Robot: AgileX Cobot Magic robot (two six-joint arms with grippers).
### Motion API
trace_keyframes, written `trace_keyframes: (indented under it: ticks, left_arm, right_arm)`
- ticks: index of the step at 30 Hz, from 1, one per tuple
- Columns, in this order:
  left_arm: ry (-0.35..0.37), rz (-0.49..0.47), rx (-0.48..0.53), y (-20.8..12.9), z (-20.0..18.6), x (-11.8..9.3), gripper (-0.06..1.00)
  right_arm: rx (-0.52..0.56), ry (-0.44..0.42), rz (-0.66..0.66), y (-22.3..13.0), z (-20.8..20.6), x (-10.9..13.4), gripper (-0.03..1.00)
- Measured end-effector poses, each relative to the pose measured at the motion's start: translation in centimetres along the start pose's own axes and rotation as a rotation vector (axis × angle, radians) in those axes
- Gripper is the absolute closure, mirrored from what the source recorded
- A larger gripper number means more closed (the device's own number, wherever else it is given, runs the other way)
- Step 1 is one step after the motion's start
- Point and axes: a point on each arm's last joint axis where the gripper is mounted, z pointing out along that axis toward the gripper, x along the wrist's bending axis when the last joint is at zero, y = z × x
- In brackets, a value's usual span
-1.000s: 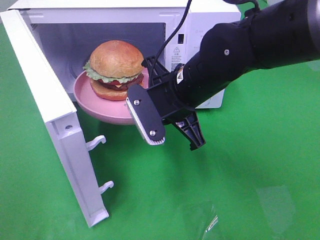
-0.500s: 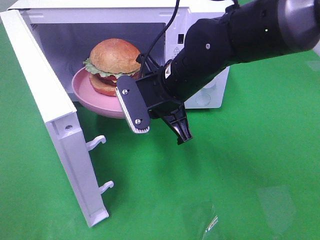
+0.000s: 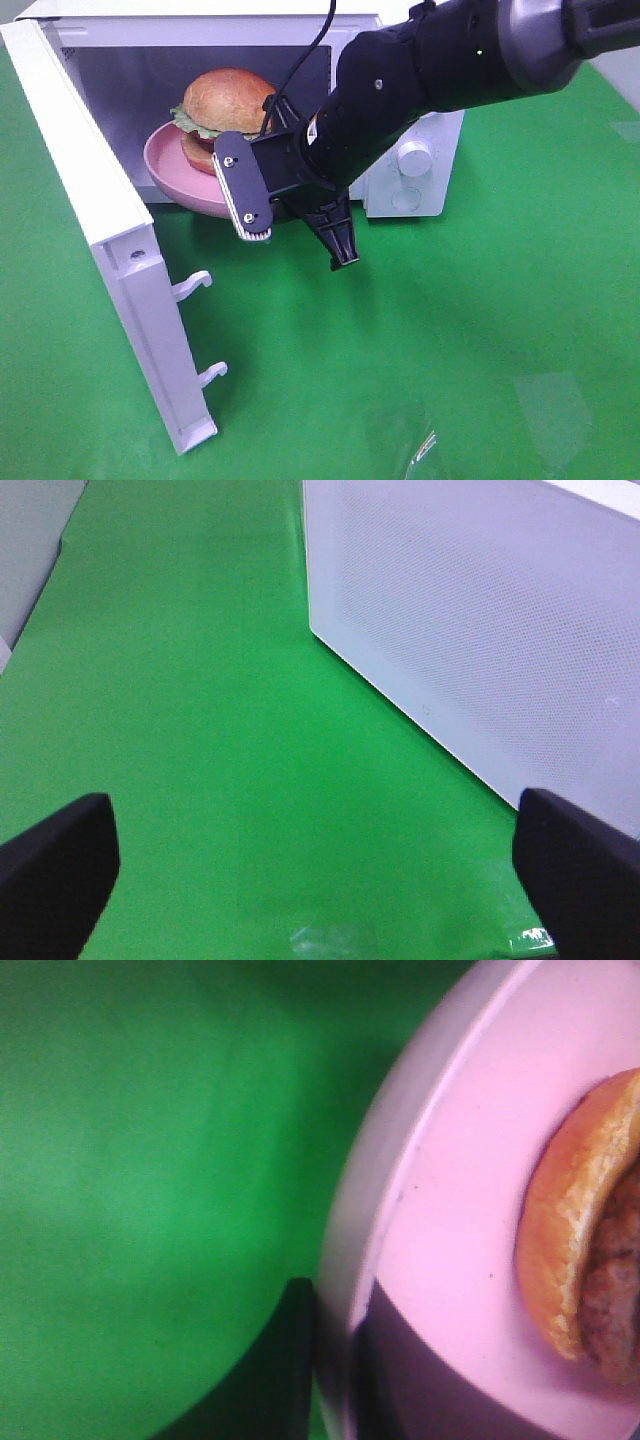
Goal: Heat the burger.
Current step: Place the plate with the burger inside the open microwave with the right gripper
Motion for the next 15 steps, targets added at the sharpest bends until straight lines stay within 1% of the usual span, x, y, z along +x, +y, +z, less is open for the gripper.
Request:
trace_keyframes:
  ticks: [8, 15]
  left_arm:
    - [0.000, 0.000, 0.000, 0.0, 0.0, 0.0, -0.05]
    - [0.000, 0.000, 0.000, 0.0, 0.0, 0.0, -0.05]
  right_arm:
    - [0.006, -0.003, 0.016, 0.1, 1.3, -0.8, 0.90]
    - [0.019, 0.007, 0.043, 0.3, 2.5, -2.3, 0.90]
